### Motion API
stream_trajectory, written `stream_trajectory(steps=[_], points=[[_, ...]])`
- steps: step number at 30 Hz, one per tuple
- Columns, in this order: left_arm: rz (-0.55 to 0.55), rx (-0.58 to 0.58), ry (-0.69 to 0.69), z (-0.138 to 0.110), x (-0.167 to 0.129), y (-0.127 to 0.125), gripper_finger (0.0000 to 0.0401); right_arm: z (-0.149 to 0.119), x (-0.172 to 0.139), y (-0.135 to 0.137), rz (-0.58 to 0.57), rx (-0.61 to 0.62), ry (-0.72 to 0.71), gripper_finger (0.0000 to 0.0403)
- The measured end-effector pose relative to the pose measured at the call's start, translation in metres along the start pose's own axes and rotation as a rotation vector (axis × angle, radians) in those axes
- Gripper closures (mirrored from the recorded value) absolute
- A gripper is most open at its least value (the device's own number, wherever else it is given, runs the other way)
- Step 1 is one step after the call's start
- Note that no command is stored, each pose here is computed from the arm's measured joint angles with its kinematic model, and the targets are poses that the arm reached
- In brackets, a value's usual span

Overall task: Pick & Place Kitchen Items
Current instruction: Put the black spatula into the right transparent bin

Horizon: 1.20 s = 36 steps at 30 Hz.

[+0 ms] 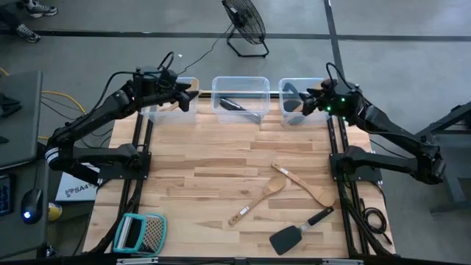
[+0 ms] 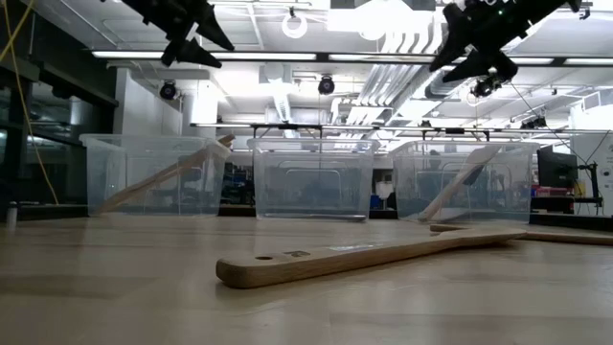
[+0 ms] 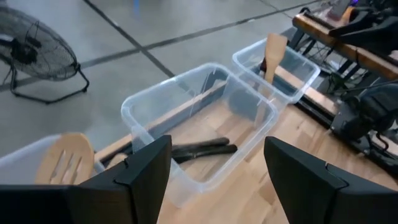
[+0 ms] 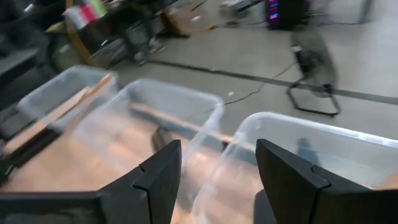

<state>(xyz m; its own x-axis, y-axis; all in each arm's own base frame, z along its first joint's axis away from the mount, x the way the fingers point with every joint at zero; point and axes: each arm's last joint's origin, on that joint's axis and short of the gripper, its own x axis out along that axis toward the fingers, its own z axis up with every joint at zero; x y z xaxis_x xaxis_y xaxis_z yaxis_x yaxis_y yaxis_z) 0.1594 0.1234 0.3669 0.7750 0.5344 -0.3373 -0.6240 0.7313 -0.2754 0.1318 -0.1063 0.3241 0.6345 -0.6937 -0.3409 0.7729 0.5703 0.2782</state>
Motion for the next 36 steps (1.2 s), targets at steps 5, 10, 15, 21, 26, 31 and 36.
stream_trajectory(steps=[5, 10, 15, 21, 26, 31, 36], points=[[0.008, -0.044, 0.027, -0.003, 0.000, 0.001, 0.0150, -0.004, 0.000, 0.001, 0.082, -0.059, 0.068, 0.0204], [-0.017, -0.034, 0.060, -0.007, 0.002, -0.007, 0.0150, -0.006, -0.008, 0.001, 0.145, -0.062, 0.094, 0.0204], [-0.041, -0.016, 0.074, -0.010, 0.004, -0.016, 0.0150, -0.010, -0.013, 0.003, 0.243, -0.071, 0.152, 0.0204], [-0.053, 0.013, 0.081, -0.012, 0.004, -0.018, 0.0150, -0.018, -0.019, 0.012, 0.457, -0.079, 0.273, 0.0204], [-0.062, 0.052, 0.081, -0.012, 0.004, -0.019, 0.0150, -0.028, -0.025, 0.022, 0.608, -0.035, 0.409, 0.0204], [-0.076, 0.069, 0.086, -0.012, 0.004, -0.019, 0.0150, -0.041, -0.034, 0.033, 0.729, -0.043, 0.563, 0.0204], [-0.108, 0.086, 0.101, -0.013, 0.004, -0.020, 0.0150, -0.052, -0.044, 0.046, 0.793, -0.017, 0.699, 0.0204]])
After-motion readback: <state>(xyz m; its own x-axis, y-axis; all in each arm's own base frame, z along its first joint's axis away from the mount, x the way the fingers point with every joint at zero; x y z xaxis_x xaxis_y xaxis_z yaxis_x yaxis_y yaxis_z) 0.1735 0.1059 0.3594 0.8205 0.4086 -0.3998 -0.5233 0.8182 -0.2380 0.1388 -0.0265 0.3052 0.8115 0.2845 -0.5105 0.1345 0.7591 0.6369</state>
